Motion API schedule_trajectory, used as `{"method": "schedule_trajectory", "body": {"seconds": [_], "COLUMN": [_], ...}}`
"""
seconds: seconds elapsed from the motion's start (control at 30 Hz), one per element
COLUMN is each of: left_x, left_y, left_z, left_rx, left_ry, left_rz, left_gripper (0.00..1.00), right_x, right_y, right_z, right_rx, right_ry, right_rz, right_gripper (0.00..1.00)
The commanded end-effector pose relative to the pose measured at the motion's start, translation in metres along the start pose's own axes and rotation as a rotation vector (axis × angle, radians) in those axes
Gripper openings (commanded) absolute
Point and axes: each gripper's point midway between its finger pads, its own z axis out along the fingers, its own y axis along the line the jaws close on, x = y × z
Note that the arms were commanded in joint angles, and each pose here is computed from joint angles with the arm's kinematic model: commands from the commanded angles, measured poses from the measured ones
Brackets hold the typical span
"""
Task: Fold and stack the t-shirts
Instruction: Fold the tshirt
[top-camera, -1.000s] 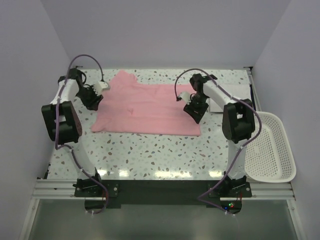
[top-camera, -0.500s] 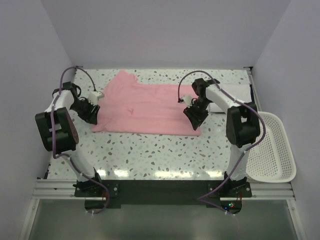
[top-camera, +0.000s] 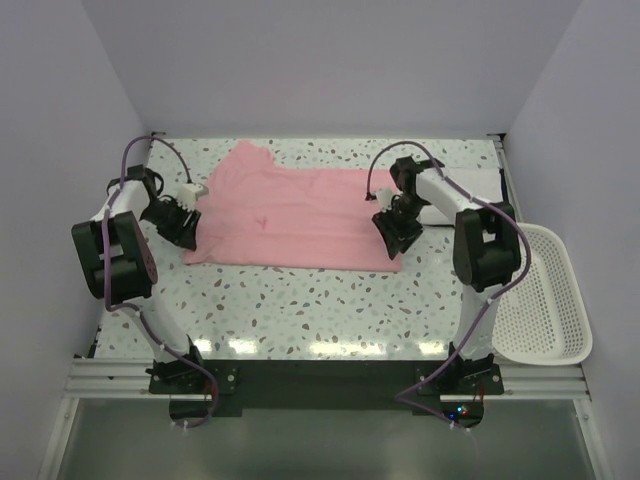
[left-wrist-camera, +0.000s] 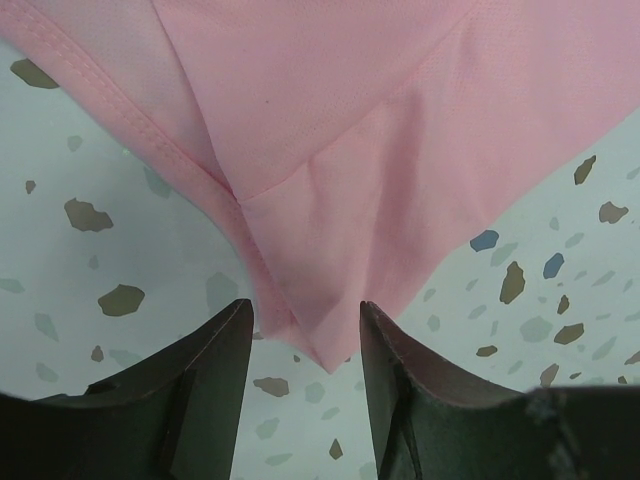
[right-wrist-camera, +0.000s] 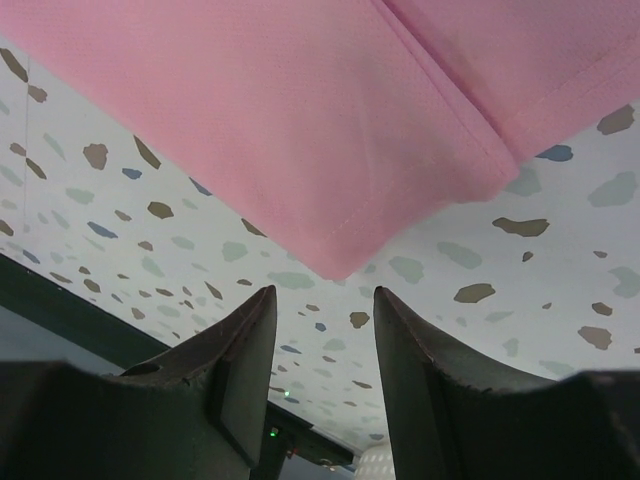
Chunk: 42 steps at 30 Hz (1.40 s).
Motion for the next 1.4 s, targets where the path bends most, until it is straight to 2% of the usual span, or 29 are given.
{"method": "schedule_trajectory", "body": {"seconds": [0.0,0.3,0.5,0.6,0.7,0.77,0.83,1.03,1.17,1.37], "left_x": [-0.005,0.007,0.006,0.005,0.005,0.005,0.007,0.009,0.016,0.038], "left_y": [0.004,0.000,-0.001,-0.003,-0.004,-0.005,-0.005,-0.003,0.002,-0.011], "left_z": [0.001,0.007,0.007,0.006,0.005,0.004,0.003,-0.003,-0.009,-0.010], "left_rx": [-0.005,0.007,0.008,0.014,0.019,0.024,0.025,0.028,0.011,0.036], "left_ry": [-0.026,0.007,0.002,-0.001,-0.001,-0.003,0.002,0.008,0.036,0.111], "left_rz": [-0.022,-0.027,-0.030,-0.029,-0.029,-0.029,-0.031,-0.040,-0.045,-0.042], "left_gripper": [0.52,0.55,0.54,0.51,0.43,0.31,0.20,0.02,0.00,0.00], "right_x": [0.004,0.010,0.006,0.007,0.009,0.012,0.013,0.018,0.026,0.047], "right_y": [-0.005,-0.008,-0.007,-0.005,-0.003,-0.004,-0.005,-0.011,-0.013,-0.008], "right_z": [0.008,0.026,0.021,0.020,0.020,0.020,0.019,0.012,0.005,0.011], "right_rx": [0.010,-0.023,-0.024,-0.035,-0.044,-0.039,-0.031,-0.008,0.010,-0.008], "right_ry": [0.019,0.060,0.050,0.052,0.059,0.063,0.061,0.061,0.074,0.122], "right_rz": [0.066,0.099,0.091,0.093,0.088,0.087,0.078,0.068,0.027,-0.005], "right_gripper": [0.47,0.45,0.36,0.26,0.08,0.01,0.00,0.00,0.00,0.00]}}
